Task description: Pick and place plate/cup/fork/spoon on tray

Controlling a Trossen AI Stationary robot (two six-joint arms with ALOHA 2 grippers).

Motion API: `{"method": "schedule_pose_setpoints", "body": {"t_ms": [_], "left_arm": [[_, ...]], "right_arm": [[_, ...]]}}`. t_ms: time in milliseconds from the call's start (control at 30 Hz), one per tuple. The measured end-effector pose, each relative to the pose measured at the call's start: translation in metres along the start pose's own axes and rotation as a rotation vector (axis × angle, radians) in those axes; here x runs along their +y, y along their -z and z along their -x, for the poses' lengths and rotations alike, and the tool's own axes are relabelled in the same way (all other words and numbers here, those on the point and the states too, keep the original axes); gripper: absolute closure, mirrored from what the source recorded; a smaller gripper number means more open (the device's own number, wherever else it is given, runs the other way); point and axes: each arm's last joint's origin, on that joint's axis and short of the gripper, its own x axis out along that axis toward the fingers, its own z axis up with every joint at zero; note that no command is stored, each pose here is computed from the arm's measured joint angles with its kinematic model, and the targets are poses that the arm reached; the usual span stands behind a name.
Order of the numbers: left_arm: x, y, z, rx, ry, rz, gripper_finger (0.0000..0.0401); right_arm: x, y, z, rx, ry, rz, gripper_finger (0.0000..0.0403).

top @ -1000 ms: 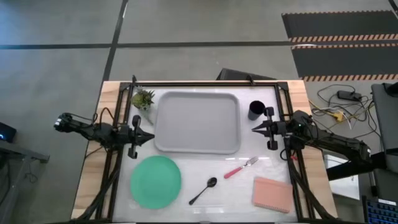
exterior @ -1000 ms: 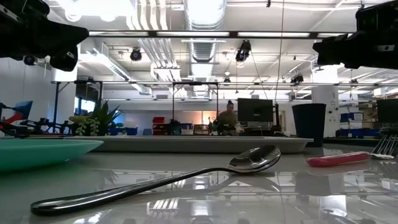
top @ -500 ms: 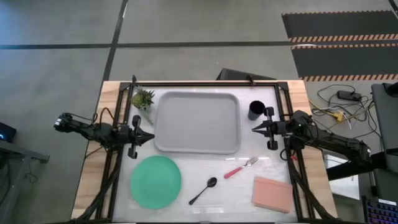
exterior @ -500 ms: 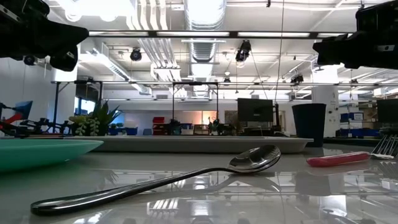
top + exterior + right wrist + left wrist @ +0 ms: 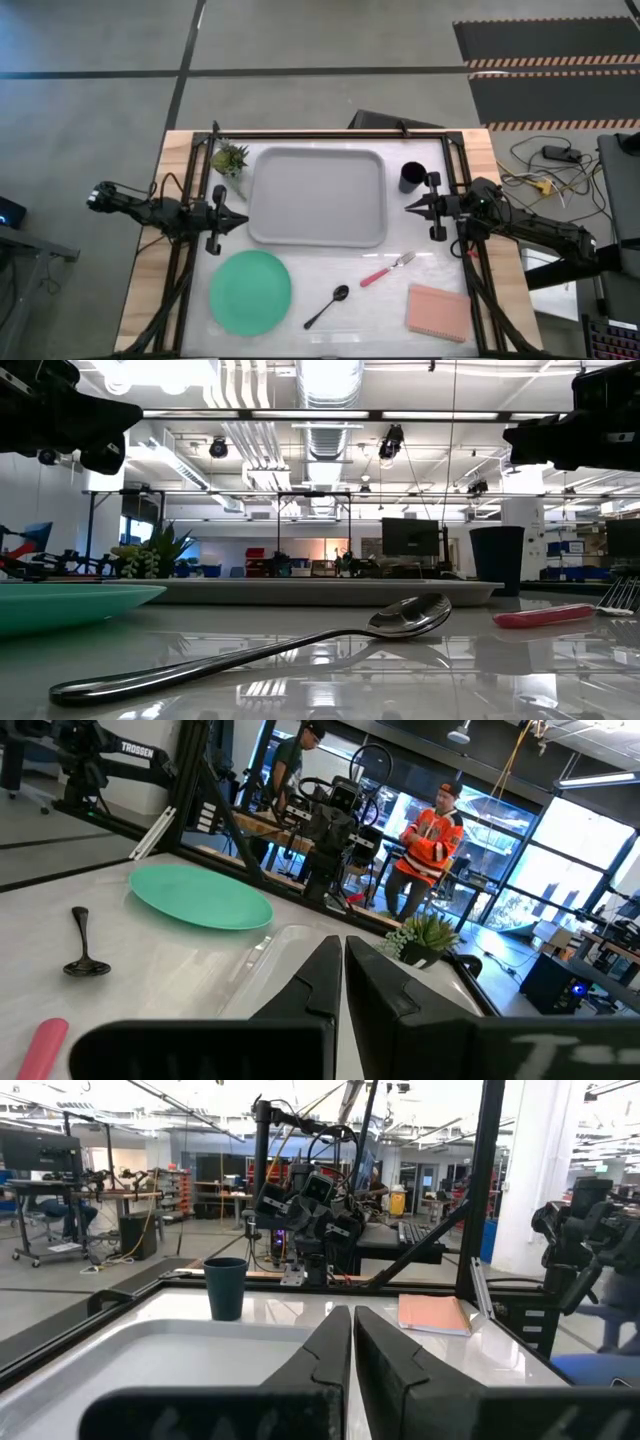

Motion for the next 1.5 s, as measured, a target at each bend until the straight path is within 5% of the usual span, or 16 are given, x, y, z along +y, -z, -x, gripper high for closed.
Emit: {"method": "schedule_pose_setpoints", "body": {"t_ms": [433,733,800,900,967,1133,1500], "left_arm": [[0.0,0.0,0.0,0.0,-0.001,0.0,0.0401],[0.0,-0.008,0.0,-0.078,0.001,0.027,0.0401],[0.0,-0.015,0.001,-0.15,0.003,0.051,0.0401],[0.001,-0.029,0.004,-0.293,0.005,0.098,0.0401],[0.002,-0.039,0.008,-0.403,0.007,0.134,0.0401],[0.005,-0.056,0.017,-0.591,0.011,0.196,0.0401],[0.007,-0.067,0.025,-0.724,0.013,0.239,0.0401]], "right_arm": [[0.0,0.0,0.0,0.0,0.0,0.005,0.0394],[0.0,-0.001,0.0,-0.006,0.003,0.128,0.0394],[0.0,-0.001,0.0,-0.007,-0.003,0.033,0.0394],[0.0,-0.001,0.0,-0.013,-0.027,-0.413,0.0394],[-0.002,-0.003,0.0,-0.036,0.017,-0.586,0.0394],[-0.004,-0.003,0.0,-0.041,0.085,-0.642,0.0394],[-0.004,-0.005,0.0,-0.059,0.089,-0.638,0.0394]]}}
